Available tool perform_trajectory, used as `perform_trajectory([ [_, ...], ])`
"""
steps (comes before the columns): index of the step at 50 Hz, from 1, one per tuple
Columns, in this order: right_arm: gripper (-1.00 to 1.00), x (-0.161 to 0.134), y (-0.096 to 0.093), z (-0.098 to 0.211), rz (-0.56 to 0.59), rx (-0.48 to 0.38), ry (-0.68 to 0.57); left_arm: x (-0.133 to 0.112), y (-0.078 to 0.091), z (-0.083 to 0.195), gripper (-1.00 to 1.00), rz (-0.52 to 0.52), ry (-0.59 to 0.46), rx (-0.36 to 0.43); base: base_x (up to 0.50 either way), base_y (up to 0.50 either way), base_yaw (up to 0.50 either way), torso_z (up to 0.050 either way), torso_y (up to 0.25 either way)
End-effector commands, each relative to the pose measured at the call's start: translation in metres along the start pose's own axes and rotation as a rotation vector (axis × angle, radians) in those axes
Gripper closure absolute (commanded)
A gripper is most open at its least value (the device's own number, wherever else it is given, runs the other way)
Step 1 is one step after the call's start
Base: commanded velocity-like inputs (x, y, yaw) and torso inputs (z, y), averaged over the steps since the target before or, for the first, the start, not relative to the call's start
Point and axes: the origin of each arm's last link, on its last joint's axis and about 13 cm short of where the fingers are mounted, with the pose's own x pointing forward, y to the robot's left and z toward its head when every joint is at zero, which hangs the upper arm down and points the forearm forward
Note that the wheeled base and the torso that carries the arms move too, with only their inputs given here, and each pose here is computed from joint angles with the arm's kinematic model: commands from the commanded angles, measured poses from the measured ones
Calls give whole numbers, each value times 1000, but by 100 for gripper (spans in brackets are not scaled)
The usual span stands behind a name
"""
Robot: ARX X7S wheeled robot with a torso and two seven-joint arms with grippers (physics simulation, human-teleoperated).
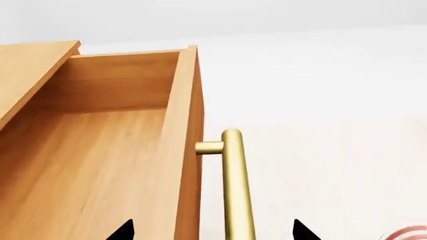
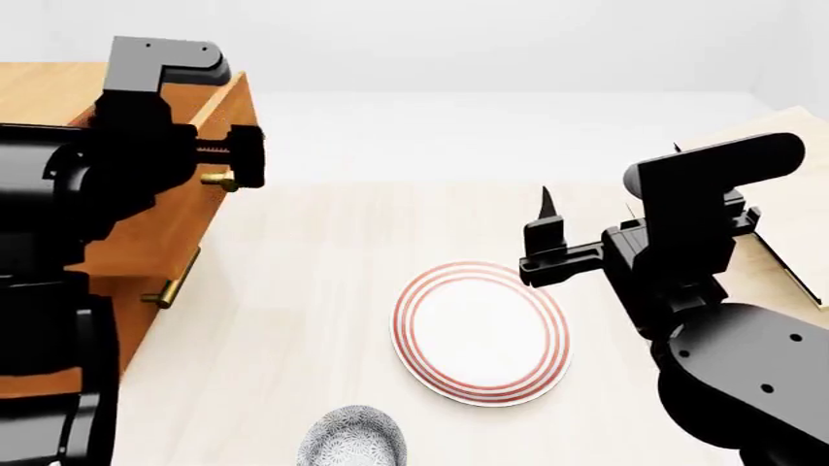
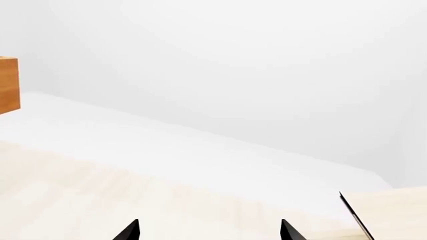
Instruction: Open the top drawer of the cabinet and put the bowl in it.
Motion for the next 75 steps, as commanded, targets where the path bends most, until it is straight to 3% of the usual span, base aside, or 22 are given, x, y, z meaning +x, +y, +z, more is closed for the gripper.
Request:
perform_trajectory([
  [1,-100,1,0,0,0,-1,2,4,-4,-9,-100,-12,26,17,0,0,0,0,0],
  [41,-100,2,0,2,0,-2,1,-15,-49,-22,-100,-186,-20,144,0,0,0,0,1],
  [75,-100,-1,0,4,0,0,-8,-40,-94,-19,-100,-384,-74,168,0,0,0,0,3],
])
